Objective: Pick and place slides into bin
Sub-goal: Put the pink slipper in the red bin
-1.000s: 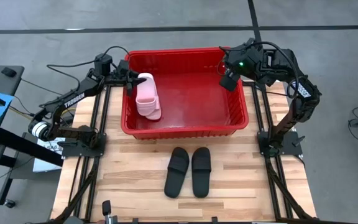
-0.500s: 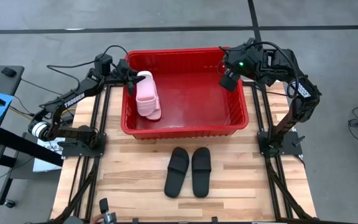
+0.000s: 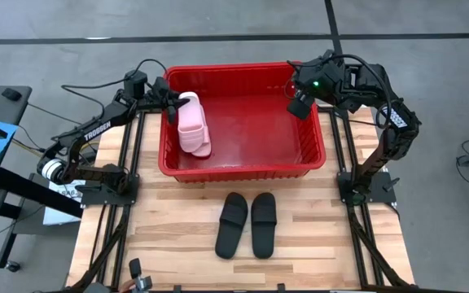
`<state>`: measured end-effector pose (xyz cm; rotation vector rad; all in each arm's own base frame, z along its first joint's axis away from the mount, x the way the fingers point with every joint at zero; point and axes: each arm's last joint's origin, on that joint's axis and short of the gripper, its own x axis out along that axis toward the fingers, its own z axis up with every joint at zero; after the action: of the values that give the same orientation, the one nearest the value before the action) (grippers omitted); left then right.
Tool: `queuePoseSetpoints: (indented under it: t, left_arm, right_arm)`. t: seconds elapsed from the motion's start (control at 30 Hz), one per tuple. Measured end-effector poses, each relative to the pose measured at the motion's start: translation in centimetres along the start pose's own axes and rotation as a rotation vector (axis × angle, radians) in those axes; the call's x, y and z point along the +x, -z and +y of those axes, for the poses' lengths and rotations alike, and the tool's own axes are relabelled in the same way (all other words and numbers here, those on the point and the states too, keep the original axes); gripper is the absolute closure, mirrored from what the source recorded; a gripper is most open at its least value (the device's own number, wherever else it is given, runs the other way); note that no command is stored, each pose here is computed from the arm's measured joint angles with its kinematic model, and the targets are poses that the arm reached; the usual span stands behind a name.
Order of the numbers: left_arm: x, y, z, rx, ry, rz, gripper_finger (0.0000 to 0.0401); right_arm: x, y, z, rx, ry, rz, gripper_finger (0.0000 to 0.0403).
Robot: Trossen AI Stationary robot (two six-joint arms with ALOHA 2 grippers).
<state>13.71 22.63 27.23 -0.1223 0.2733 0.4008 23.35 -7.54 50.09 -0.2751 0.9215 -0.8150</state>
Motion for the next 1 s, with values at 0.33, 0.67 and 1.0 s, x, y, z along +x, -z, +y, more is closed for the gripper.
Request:
queuePoseSetpoints:
  t: [0.33,0.67,1.0]
  left_arm:
    - [0.02,-0.01,0.13,0.03,-0.043,0.005,0.0302]
    - [0.01,-0.07,0.25,0.072,-0.079,0.005,0.0302]
    - [0.0,-0.06,0.39,0.059,-0.131,0.014,0.0302]
  right_arm:
    - [0.0,0.0,0.0,0.0,0.0,0.0,0.0207]
    - [0.0,0.0,0.0,0.0,0.0,0.0,0.0207]
    - [0.0,0.0,0.0,0.0,0.0,0.0,0.0207]
